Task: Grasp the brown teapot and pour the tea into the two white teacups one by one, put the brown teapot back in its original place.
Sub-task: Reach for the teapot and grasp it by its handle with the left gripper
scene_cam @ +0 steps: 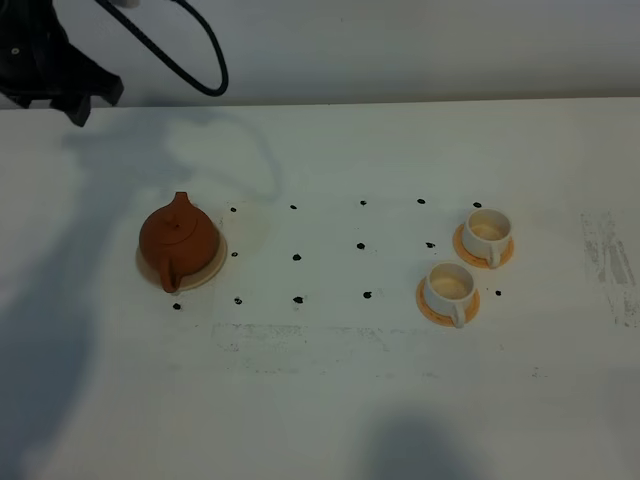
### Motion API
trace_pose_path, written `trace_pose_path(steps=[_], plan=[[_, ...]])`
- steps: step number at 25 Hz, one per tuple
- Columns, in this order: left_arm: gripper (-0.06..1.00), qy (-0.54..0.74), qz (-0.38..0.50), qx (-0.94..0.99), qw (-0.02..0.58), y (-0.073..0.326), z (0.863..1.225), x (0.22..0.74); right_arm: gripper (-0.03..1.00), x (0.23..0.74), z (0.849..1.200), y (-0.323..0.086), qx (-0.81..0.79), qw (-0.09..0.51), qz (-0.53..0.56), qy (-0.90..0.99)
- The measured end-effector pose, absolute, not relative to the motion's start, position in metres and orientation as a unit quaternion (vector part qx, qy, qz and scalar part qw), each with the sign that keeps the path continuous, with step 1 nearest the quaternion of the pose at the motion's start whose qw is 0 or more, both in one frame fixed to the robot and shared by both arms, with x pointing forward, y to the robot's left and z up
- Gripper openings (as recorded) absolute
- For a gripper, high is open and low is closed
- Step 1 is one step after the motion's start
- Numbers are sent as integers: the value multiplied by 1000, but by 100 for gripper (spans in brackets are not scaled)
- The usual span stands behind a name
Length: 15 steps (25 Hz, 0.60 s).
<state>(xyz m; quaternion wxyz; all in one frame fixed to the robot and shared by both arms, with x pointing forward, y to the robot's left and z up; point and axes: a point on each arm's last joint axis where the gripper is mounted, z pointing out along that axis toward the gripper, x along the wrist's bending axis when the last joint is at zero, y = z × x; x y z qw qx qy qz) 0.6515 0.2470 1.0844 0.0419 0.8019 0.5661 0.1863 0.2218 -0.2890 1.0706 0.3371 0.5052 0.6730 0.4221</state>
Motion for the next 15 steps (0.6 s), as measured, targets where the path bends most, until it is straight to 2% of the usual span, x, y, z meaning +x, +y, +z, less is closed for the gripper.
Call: trace_pose_path(steps=[4, 15], plan=[[52, 568, 189, 801, 28, 250, 1081, 649, 47, 224, 1066, -285, 495, 321, 429, 685], [52, 573, 195, 795, 36, 250, 1085, 649, 44, 229, 1054, -294, 543, 329, 387, 669]])
